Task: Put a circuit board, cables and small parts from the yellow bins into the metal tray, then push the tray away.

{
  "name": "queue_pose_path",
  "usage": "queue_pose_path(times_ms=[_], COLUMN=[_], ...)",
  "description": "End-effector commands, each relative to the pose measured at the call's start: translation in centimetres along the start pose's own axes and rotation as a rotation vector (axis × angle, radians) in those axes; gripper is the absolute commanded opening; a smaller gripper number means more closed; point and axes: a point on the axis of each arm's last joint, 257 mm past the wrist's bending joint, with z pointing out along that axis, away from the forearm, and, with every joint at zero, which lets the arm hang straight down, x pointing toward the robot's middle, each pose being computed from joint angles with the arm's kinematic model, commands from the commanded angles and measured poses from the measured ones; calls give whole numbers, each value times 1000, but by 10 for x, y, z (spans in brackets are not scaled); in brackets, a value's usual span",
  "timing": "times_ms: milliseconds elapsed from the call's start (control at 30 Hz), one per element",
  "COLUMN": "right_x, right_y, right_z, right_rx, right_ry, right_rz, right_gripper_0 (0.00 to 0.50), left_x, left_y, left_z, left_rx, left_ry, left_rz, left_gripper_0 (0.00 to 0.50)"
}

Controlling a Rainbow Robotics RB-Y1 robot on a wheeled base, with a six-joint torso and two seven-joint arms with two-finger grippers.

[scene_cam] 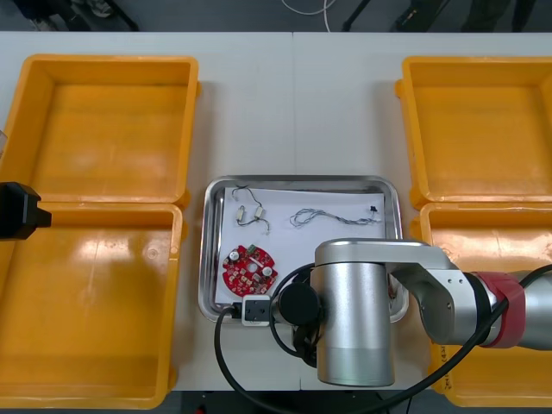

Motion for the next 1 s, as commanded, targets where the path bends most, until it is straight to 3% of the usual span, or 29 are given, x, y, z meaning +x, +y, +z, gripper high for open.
queue_pose_path(times_ms=[33,667,767,900,1000], right_x=[-13,-15,-15,-16,-18], right_y=[16,21,21,21,20], right_z=[1,7,8,11,14], right_rx=[-15,22,21,18,17], right_ry=[-27,-21,-19,-16,-12], right_rz=[-29,-56,-51,-42,-31], right_gripper_0=[500,500,482,398,239], left_x=[-1,-1,-1,-1,-1], left_y=[16,16,16,16,16], left_z=[-13,-13,-13,-13,-13], left_rx=[-48,-48,-48,-48,-48], left_ry=[-17,-17,-17,-17,-17], left_rz=[101,101,101,101,101], left_gripper_0=[500,500,500,500,500])
